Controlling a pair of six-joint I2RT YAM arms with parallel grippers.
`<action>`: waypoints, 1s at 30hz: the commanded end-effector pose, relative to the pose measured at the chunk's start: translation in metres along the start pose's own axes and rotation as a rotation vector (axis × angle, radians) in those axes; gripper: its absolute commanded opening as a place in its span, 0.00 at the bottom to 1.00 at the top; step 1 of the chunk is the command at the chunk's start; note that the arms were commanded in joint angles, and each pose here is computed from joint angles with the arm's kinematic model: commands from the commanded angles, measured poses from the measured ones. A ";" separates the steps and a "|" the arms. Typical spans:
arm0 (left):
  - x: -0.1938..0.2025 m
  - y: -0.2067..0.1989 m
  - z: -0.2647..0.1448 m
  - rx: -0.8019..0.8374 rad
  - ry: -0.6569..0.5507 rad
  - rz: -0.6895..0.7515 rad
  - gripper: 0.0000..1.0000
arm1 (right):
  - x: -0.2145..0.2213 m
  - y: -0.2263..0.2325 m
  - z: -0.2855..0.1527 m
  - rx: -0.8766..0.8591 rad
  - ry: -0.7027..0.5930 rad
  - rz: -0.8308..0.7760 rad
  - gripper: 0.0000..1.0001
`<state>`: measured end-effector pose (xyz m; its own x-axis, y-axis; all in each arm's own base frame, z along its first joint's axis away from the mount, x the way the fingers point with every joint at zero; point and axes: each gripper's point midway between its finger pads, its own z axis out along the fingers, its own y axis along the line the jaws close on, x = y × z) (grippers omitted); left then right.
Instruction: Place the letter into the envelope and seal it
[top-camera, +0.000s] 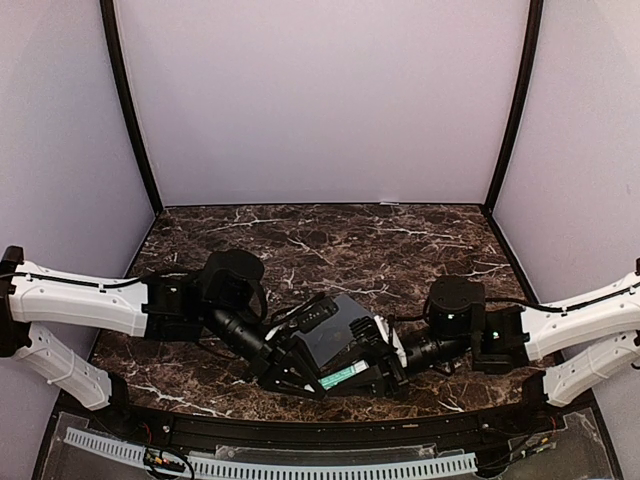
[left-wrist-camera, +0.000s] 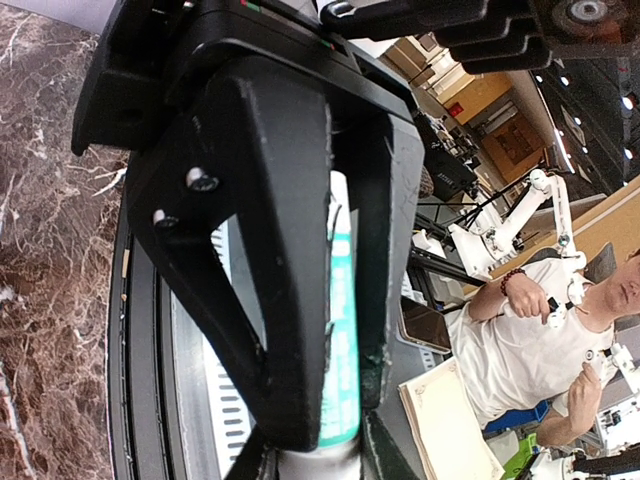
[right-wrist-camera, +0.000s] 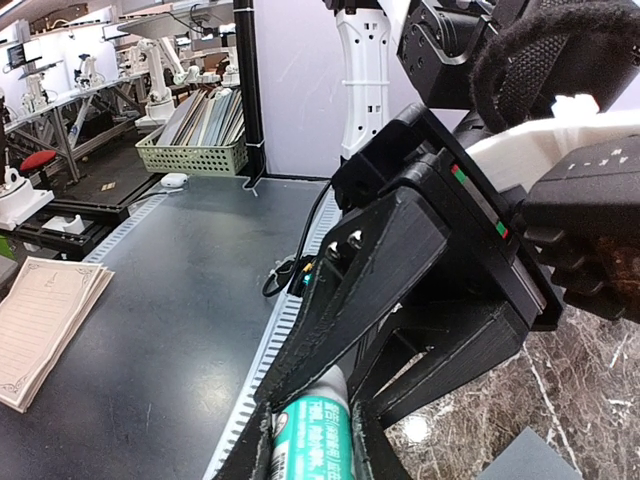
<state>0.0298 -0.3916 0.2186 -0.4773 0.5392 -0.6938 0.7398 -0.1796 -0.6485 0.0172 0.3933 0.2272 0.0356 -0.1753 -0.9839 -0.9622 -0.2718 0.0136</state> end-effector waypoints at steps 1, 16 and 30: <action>-0.073 -0.027 -0.015 -0.042 -0.209 0.272 0.20 | -0.013 -0.009 -0.001 0.065 -0.007 -0.028 0.13; -0.060 -0.010 -0.007 -0.075 -0.144 0.231 0.18 | -0.025 -0.006 -0.021 0.106 -0.025 -0.055 0.39; -0.055 -0.013 -0.008 -0.068 -0.123 0.231 0.18 | -0.033 -0.007 -0.051 0.200 -0.070 -0.088 0.33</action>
<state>0.0500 -0.4112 0.2456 -0.3780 0.4325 -0.8186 0.8481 -0.1927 -0.4935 0.0338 0.3576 0.2653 0.0969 -0.1078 -0.9894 -0.9901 -0.1120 -0.0847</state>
